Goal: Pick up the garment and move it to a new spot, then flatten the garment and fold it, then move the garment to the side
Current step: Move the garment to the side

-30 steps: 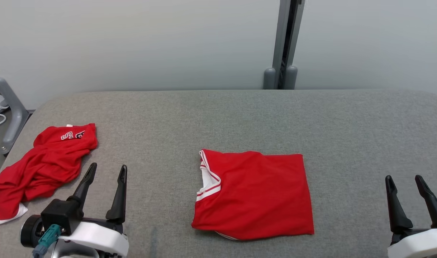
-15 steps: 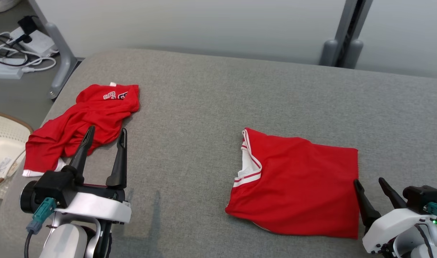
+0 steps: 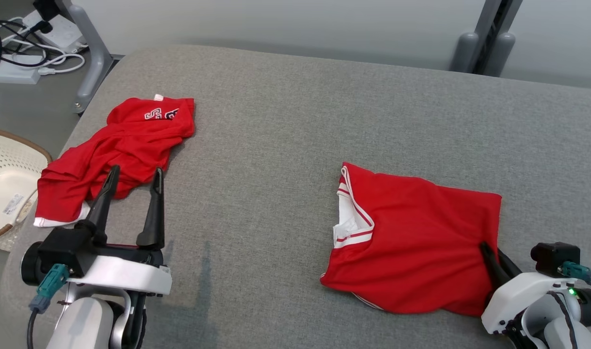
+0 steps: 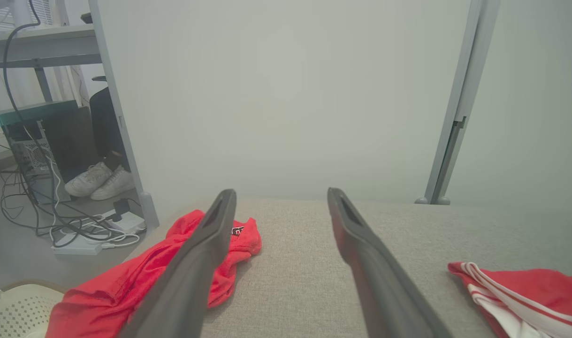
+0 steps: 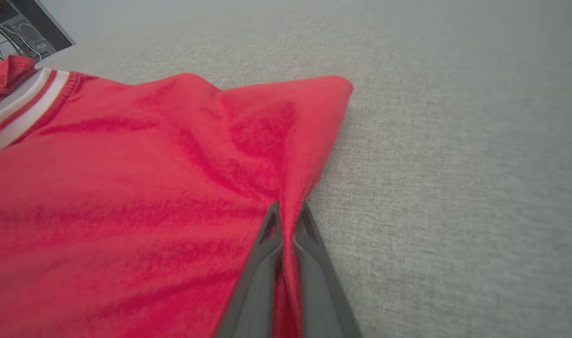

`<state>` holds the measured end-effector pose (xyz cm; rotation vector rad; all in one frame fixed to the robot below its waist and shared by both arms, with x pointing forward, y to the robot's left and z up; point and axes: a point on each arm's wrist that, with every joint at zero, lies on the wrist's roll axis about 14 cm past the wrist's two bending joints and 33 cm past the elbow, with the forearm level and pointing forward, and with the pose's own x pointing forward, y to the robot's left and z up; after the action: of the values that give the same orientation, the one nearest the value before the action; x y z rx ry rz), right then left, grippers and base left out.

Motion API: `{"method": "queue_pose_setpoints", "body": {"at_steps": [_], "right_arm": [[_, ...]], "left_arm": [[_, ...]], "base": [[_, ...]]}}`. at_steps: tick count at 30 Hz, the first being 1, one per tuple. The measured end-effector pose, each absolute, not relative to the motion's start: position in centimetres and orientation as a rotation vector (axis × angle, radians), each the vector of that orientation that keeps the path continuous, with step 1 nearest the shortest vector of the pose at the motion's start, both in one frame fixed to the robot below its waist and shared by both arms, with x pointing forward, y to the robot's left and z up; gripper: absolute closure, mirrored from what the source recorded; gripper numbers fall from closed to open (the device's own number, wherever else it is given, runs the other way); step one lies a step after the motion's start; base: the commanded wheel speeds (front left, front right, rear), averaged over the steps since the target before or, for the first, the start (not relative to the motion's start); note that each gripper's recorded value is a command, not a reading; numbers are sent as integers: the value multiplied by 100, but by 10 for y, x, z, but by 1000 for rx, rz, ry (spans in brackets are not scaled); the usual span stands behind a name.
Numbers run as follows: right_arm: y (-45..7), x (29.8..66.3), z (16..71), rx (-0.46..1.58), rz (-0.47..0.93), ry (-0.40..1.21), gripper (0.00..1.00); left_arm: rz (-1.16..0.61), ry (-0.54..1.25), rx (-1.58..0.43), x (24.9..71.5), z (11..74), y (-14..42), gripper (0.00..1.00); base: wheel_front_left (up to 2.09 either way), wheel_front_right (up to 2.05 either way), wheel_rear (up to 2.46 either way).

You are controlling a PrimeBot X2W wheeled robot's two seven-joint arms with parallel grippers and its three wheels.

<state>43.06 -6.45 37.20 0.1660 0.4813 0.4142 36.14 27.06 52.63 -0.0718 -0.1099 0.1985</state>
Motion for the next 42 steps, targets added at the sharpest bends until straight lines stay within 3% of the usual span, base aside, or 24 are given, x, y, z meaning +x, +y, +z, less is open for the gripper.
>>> {"method": "queue_pose_setpoints", "body": {"at_steps": [9, 21, 30, 42], "right_arm": [[-102, 445, 408, 31, 410, 329, 100], [-176, 436, 465, -118, 311, 160, 100], [-270, 464, 484, -218, 110, 137, 100], [-391, 490, 465, -373, -163, 249, 100]], "left_arm": [[123, -127, -81, 387, 529, 249, 0], [-148, -143, -116, 449, 529, 159, 0], [-363, -128, -135, 496, 518, 85, 0], [-490, -59, -156, 536, 469, 43, 0]], "base": [[0, 0, 0], [0, 0, 0], [0, 0, 0], [0, 0, 0]]}}
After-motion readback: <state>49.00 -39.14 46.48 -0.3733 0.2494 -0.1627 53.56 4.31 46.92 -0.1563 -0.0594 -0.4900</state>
